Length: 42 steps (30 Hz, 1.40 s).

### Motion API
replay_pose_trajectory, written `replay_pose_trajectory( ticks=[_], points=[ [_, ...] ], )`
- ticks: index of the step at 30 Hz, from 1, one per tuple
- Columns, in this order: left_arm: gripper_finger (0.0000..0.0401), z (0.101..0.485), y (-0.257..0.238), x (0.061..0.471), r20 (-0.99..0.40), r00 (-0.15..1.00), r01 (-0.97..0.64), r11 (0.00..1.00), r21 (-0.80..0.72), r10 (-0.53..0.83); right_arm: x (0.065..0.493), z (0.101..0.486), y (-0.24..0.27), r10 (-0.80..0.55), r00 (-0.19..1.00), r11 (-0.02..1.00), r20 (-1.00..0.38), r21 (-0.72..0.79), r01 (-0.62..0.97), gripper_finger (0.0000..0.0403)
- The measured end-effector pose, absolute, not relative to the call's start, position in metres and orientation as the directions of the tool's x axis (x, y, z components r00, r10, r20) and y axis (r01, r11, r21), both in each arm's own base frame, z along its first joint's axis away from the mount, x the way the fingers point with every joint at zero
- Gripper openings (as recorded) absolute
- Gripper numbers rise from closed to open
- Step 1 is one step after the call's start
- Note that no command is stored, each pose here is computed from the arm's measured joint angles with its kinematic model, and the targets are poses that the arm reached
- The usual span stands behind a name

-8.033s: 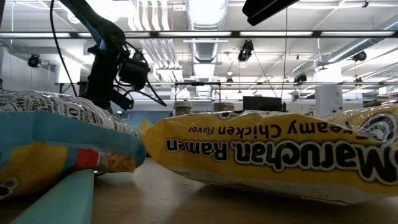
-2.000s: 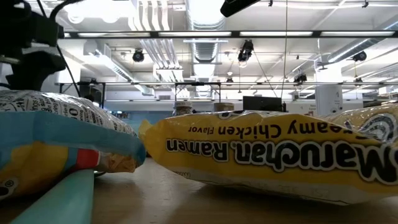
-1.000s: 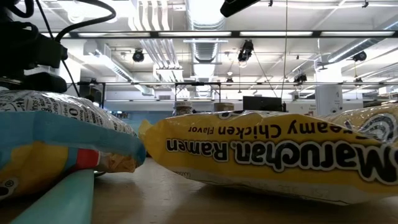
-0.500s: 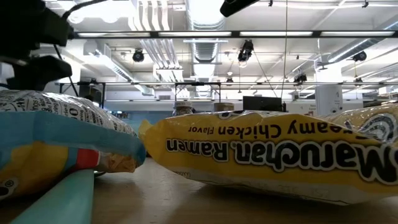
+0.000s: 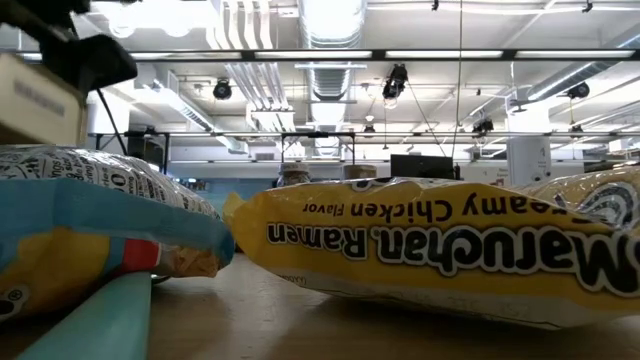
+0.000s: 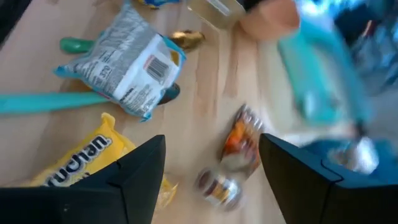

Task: Pick & Place Food Item
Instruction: Put the red seasoning can into the blue bin

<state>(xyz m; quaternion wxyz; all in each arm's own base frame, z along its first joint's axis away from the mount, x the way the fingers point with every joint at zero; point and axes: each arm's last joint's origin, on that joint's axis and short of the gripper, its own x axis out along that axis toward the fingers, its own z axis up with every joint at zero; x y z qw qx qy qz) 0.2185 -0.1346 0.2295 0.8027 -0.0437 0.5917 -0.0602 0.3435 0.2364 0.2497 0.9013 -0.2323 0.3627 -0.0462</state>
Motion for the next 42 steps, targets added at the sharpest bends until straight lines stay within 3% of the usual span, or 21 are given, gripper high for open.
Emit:
replay_pose_trajectory(
  ticks=[6,11,19,25,31,37,42],
  points=[
    [0.0276,0.251,-0.134,0.235,-0.888,0.357,0.088,0.957,-0.277,-0.290,0.358,0.236,0.255,-0.265,0.815,0.683,-0.516,-0.697,-0.219,0.0224],
    [0.0276,0.264,-0.136,0.247,-0.811,0.412,0.190,0.909,-0.370,-0.416,0.370,0.232,0.262,-0.285,0.859,0.572,-0.425,-0.795,-0.203,0.0215],
    [0.0276,0.270,-0.134,0.256,-0.740,0.448,0.268,0.865,-0.424,-0.502,0.379,0.247,0.269,-0.210,0.927,0.577,-0.312,-0.805,-0.140,0.0215],
    [0.0276,0.271,-0.133,0.258,-0.725,0.449,0.278,0.853,-0.442,-0.522,0.385,0.252,0.268,-0.096,0.950,0.608,-0.298,-0.773,-0.181,0.0218],
    [0.0276,0.272,-0.133,0.259,-0.711,0.448,0.290,0.841,-0.457,-0.541,0.394,0.252,0.258,-0.089,0.950,0.684,-0.299,-0.712,-0.160,0.0284],
    [0.0276,0.274,-0.133,0.261,-0.695,0.460,0.320,0.834,-0.450,-0.552,0.400,0.255,0.252,-0.099,0.959,0.660,-0.266,-0.739,-0.137,0.0373],
    [0.0276,0.275,-0.132,0.263,-0.679,0.472,0.340,0.827,-0.448,-0.562,0.400,0.254,0.253,-0.087,0.960,0.617,-0.267,-0.771,-0.158,0.0395]
  ],
)
